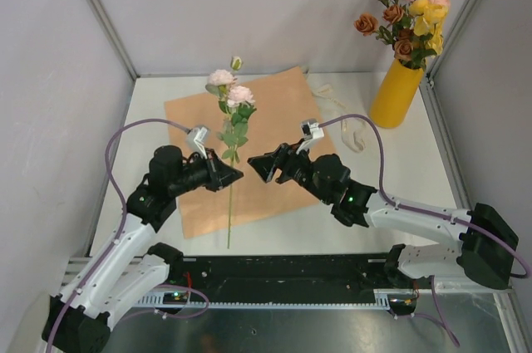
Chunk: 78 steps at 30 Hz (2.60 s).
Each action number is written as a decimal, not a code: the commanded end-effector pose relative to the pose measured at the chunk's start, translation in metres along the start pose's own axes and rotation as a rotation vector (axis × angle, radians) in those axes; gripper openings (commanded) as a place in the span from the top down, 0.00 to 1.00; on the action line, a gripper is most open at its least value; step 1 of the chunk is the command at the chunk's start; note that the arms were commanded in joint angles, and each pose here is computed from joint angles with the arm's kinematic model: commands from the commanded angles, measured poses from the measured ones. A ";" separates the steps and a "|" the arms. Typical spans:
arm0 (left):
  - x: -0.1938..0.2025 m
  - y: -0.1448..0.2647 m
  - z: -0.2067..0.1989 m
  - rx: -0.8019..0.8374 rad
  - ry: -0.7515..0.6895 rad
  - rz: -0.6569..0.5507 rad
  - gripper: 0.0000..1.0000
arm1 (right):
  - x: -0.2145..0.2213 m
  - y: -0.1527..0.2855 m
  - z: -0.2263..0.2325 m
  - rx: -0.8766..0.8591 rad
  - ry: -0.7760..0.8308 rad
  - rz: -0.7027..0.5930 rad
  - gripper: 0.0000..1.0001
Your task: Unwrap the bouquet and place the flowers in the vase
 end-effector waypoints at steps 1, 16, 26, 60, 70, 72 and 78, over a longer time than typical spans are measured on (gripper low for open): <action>-0.012 0.010 -0.036 0.164 -0.089 -0.007 1.00 | -0.016 -0.003 0.022 -0.060 -0.061 -0.018 0.31; 0.001 0.007 -0.046 0.227 -0.127 0.041 1.00 | 0.009 -0.045 0.021 -0.120 -0.114 0.086 0.39; 0.003 0.007 -0.034 0.157 -0.130 0.041 0.46 | -0.007 -0.051 0.000 -0.069 -0.051 0.065 1.00; 0.002 0.055 0.025 -0.269 -0.223 -0.073 0.00 | -0.378 0.157 0.006 0.496 0.945 -0.963 1.00; 0.002 0.055 0.027 -0.287 -0.208 -0.073 0.00 | -0.438 0.210 -0.004 0.502 0.923 -1.059 1.00; 0.001 0.058 0.027 -0.289 -0.210 -0.087 0.00 | -0.443 0.210 -0.009 0.514 0.929 -1.058 1.00; 0.000 0.061 0.028 -0.300 -0.213 -0.101 0.00 | -0.458 0.206 -0.025 0.498 0.933 -1.070 1.00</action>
Point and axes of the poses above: each gripper's point midway between its finger pads, its own y axis back along the fingers, its own z axis along the line the jaws close on, x = y × z, the point moved 1 cm from there along y, back along the fingers, and after that the axes turned 10 degrees about -y, right-handed, at the moved point
